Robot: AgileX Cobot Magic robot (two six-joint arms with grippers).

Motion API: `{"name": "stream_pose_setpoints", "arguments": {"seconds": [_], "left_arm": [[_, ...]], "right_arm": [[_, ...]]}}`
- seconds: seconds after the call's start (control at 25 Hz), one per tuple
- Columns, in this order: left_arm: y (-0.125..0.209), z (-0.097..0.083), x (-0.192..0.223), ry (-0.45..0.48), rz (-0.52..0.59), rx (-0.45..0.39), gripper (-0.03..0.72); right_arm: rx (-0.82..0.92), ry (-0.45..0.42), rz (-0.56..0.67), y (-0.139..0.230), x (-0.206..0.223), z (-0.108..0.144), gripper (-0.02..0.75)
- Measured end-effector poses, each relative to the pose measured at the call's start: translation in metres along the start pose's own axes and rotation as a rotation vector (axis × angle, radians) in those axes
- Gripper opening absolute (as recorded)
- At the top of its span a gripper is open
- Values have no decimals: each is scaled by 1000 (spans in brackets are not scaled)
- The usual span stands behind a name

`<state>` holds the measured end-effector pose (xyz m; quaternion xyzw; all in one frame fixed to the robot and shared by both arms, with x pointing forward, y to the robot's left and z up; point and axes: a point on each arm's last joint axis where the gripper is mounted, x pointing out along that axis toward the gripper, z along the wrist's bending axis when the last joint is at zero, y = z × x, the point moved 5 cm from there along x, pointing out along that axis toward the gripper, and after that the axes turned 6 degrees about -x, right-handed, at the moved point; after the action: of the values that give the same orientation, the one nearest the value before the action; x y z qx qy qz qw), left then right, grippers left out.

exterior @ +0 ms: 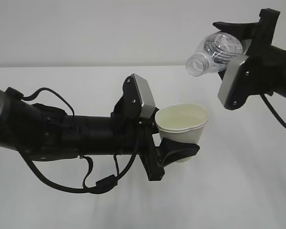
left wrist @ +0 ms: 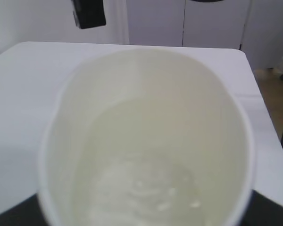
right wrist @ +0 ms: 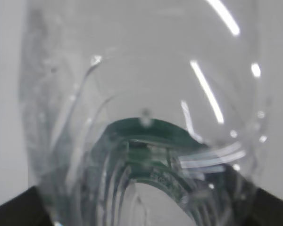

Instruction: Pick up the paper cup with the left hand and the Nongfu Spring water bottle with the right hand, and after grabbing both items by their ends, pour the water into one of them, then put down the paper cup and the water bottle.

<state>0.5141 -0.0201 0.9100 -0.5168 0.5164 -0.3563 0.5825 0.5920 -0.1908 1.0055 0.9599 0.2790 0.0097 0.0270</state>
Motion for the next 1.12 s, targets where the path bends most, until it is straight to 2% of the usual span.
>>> {"name": "stream_pose_setpoints", "arguments": {"seconds": [0.4, 0.6, 1.12], "left_arm": [[-1, 1, 0, -10, -6, -9, 430], [-1, 1, 0, -11, -4, -9, 430], [1, 4, 0, -26, 10, -13, 430]], "right_arm": [[117, 12, -3, 0, 0, -2, 484], [228, 59, 12, 3, 0, -8, 484], [440, 102, 77, 14, -1, -12, 484]]}}
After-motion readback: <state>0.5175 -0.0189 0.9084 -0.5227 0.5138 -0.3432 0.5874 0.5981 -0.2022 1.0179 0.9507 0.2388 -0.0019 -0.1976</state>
